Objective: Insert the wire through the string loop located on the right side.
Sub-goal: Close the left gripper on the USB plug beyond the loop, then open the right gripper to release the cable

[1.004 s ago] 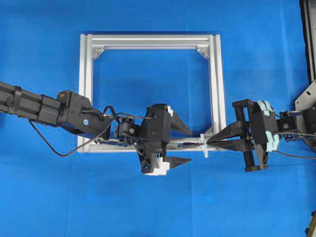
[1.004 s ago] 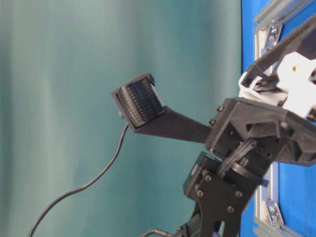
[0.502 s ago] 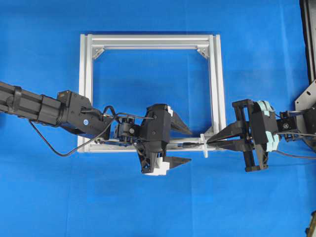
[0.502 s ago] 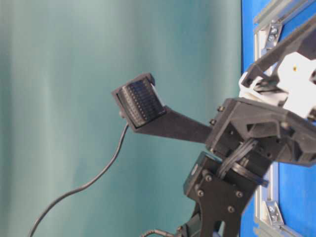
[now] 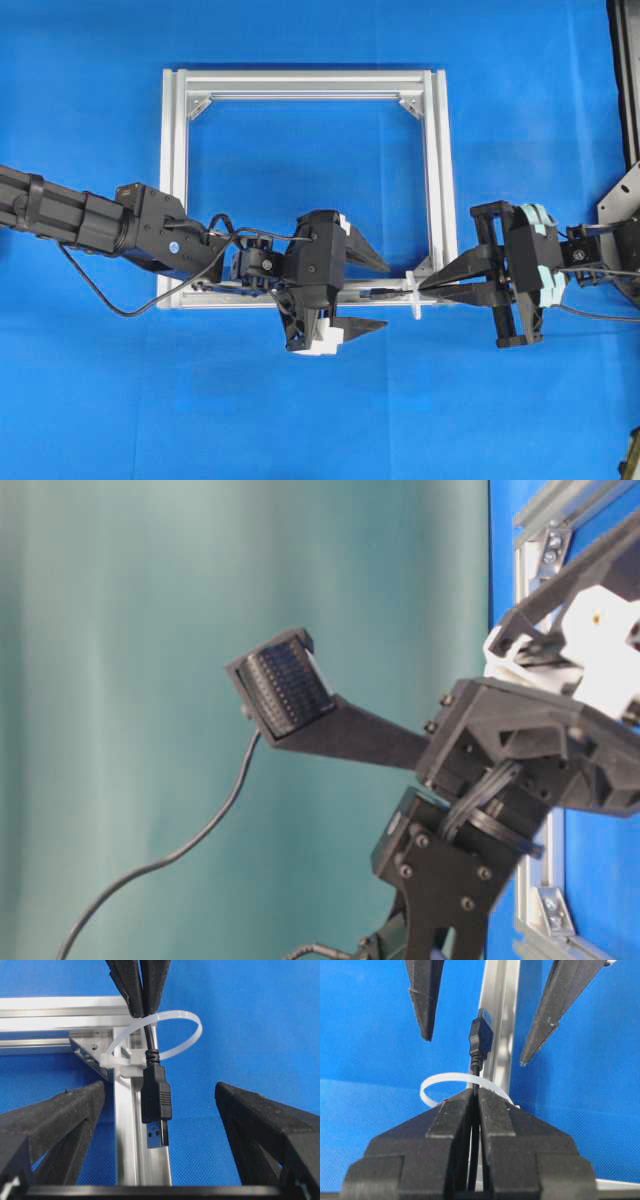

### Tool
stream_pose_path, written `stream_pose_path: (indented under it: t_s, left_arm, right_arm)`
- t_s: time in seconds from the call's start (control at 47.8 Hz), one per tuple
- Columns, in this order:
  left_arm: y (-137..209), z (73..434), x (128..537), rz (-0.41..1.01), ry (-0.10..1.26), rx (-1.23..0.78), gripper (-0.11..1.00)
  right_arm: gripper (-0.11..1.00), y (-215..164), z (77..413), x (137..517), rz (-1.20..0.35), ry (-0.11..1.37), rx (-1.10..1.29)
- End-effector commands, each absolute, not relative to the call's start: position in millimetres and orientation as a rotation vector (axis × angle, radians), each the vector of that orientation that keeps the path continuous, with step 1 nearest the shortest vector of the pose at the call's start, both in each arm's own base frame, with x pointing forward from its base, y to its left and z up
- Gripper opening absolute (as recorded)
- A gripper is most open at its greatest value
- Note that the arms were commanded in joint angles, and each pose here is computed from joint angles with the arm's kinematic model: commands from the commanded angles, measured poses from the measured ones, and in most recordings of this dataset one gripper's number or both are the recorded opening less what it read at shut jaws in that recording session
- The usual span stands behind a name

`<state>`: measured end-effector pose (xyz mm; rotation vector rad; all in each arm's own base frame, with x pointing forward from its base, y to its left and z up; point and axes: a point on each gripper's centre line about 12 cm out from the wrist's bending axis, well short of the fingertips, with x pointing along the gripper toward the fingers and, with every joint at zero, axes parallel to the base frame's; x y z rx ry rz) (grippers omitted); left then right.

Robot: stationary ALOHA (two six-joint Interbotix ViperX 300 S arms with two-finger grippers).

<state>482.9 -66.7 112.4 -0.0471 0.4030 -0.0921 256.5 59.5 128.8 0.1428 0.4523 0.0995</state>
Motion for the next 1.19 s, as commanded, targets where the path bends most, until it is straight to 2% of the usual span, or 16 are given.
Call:
stream_pose_path:
  t_s: [0.0,0.084,0.125,0.188,0.314,0.376,0.711,0.795,0.899,1.108,1.171]
  left_arm:
    - [-65.4,129.3,489.4,-0.090,0.357,-0.052,0.88]
    - [-66.3,128.2,489.6,-0.092,0.368,-0.053,0.84]
    - [-66.5,127.7,490.5,-0.092,0.379,-0.056,0.79]
    - [-65.3,127.6,491.8,-0.089,0.390,-0.056,0.64]
    - [-61.8,128.0,493.5,-0.082,0.392,-0.059,0.25]
    - [-61.1,129.3,494.0,-0.080,0.389,-0.060,0.12]
    - [-60.2,128.1,493.3,-0.079,0.394,-0.060,0.10]
    - [-61.0,128.1,493.2,-0.080,0.394,-0.063,0.10]
    - [-60.2,128.1,493.3,-0.077,0.394,-0.066,0.10]
    - [-61.0,127.9,493.1,-0.079,0.396,-0.066,0.10]
    - [-60.9,127.4,492.7,-0.079,0.397,-0.065,0.10]
  right_arm:
    - [-0.02,60.8,135.4,261.3,0.103,0.424,0.145]
    - [-0.02,60.9,135.9,261.7,0.104,0.422,0.146]
    - [-0.02,60.8,135.4,261.3,0.103,0.424,0.145]
    - [-0.02,60.9,135.9,261.7,0.104,0.422,0.146]
    - [-0.02,61.1,136.3,262.1,0.104,0.421,0.146]
    - [-0.02,61.1,136.3,262.1,0.104,0.421,0.146]
    - [-0.01,61.7,133.0,260.8,0.107,0.454,0.143]
    - [0.03,61.7,131.2,259.9,0.106,0.471,0.144]
    - [0.21,61.8,130.8,259.9,0.105,0.478,0.146]
    - [0.84,61.6,127.0,257.8,0.105,0.511,0.144]
    - [0.93,61.8,126.8,257.9,0.106,0.516,0.144]
